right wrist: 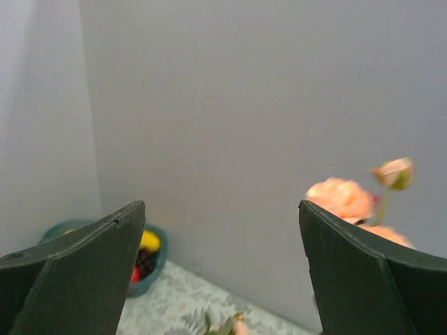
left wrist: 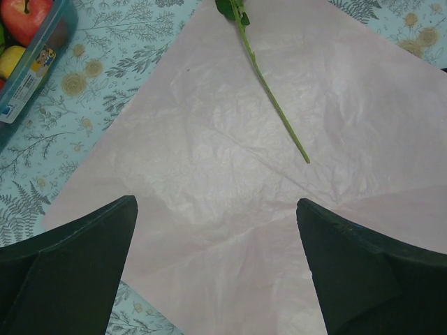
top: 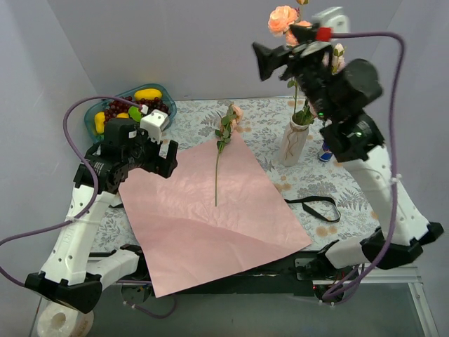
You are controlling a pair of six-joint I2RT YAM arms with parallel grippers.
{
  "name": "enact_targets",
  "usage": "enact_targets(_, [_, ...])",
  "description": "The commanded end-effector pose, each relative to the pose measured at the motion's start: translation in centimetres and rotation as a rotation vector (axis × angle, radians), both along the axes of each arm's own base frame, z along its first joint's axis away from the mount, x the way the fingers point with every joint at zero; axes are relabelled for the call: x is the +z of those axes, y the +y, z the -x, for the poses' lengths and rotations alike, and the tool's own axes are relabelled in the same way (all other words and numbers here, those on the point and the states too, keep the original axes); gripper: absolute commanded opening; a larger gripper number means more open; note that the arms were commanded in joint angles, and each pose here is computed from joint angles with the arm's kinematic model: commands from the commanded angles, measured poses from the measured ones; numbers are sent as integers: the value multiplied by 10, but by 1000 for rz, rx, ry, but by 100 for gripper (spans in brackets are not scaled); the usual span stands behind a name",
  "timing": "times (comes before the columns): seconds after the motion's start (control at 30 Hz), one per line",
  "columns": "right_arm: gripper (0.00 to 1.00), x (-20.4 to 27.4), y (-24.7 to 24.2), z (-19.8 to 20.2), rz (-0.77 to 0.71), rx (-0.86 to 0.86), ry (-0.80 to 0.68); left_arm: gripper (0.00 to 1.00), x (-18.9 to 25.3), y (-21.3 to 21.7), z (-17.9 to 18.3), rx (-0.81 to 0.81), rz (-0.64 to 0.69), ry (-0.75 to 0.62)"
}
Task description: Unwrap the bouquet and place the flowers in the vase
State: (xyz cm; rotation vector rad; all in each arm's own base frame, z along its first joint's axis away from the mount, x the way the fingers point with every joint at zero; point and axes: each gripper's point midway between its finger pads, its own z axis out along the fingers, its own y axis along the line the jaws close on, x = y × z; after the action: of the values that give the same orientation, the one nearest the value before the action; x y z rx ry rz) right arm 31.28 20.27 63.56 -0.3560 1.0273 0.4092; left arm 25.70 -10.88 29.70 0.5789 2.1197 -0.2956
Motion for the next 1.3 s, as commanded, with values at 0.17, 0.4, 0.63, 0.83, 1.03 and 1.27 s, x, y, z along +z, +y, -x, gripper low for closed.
enact_targets(0.17, [98,-244,118,-110,262,-137,590,98,-4,0,-7,48,22,7])
enact_targets(0.4, [98,-389,145,-140,249,-524,923,98,-12,-1,-3,26,25,11])
enact_targets(0.63, [98,-466,149,-143,35,-266,1203,98,-6,1,-5,31,17,1])
enact_targets(0.83, [98,-497,136,-134,164,-433,1230,98,-6,1,-2,32,24,-9])
enact_targets(1.03, [98,-510,154,-135,202,-441,1214,98,-8,0,-4,33,25,-9])
enact_targets(1.27, [98,-521,158,-140,177,-459,1242,98,-9,1,-5,30,17,-14])
